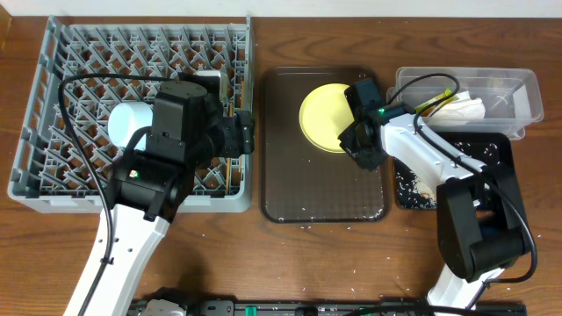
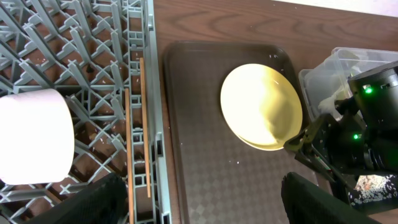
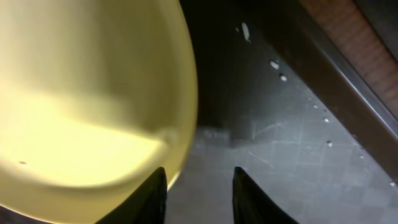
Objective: Sort waste into correct bins and load items into the dishwasher
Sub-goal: 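Move the right gripper to the yellow plate and grip its edge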
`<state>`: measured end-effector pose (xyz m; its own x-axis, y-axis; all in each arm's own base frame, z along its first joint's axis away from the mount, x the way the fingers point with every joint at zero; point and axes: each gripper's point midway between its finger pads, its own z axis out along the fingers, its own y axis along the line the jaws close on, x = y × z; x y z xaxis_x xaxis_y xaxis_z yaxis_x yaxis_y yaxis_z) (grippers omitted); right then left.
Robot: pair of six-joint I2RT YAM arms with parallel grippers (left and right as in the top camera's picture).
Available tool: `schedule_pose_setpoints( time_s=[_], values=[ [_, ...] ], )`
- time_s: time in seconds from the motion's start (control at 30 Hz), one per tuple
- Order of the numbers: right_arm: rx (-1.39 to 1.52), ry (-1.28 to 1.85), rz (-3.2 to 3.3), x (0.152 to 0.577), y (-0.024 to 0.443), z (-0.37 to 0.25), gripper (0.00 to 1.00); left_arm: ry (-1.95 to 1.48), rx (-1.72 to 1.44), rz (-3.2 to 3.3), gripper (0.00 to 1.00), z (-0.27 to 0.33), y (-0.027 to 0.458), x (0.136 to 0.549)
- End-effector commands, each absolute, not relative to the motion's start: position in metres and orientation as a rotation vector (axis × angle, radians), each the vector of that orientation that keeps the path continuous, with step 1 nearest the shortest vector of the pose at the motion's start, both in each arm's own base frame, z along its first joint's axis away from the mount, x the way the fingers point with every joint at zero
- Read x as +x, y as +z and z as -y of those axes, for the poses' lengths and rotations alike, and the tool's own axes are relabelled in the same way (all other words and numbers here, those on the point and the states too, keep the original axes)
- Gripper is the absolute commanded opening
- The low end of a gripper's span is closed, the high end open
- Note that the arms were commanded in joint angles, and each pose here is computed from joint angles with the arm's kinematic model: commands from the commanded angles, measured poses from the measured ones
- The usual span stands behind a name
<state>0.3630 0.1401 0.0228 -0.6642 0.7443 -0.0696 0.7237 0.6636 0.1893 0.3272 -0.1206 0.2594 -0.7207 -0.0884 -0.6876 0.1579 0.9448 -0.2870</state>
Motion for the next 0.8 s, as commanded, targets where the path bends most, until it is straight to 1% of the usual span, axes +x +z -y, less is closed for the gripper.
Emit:
schedule_pose_setpoints(
  time_s=[0.0, 0.13, 0.23, 0.27, 0.37, 0.43, 0.5, 0.6, 0.63, 0.77],
  values=[
    [1.267, 0.193, -2.696, 0.365, 0.017, -0.136, 0.38, -0.424, 0.032, -2.318, 0.82, 0.119, 0.267, 0.331],
    [1.227, 0.213, -2.695, 0.368, 0.015, -0.147, 0.46, -0.425, 0.032, -2.317, 0.82, 0.119, 0.267, 0.331],
    [1.214, 0.193, -2.69, 0.368, 0.013, -0.148, 0.48, -0.425, 0.032, -2.317, 0.82, 0.119, 0.267, 0.331],
    [1.214, 0.187, -2.689, 0.368, 0.013, -0.147, 0.48, -0.425, 0.032, -2.317, 0.82, 0.119, 0.267, 0.331],
    [1.247, 0.174, -2.687, 0.367, 0.005, -0.148, 0.42, -0.425, 0.032, -2.317, 0.82, 0.119, 0.267, 0.331],
    [1.279, 0.161, -2.692, 0.364, -0.003, -0.149, 0.41, -0.425, 0.032, -2.317, 0.82, 0.119, 0.267, 0.331],
    [1.298, 0.157, -2.705, 0.362, -0.01, -0.151, 0.35, -0.425, 0.032, -2.317, 0.82, 0.119, 0.267, 0.331],
    [1.311, 0.189, -2.734, 0.359, -0.014, -0.156, 0.12, -0.424, 0.032, -2.318, 0.82, 0.119, 0.267, 0.331],
    [1.305, 0.19, -2.74, 0.359, -0.014, -0.157, 0.01, -0.425, 0.032, -2.318, 0.82, 0.119, 0.267, 0.331],
    [1.254, 0.245, -2.778, 0.357, -0.009, -0.166, 0.01, -0.425, 0.032, -2.317, 0.82, 0.119, 0.267, 0.331]
  ],
)
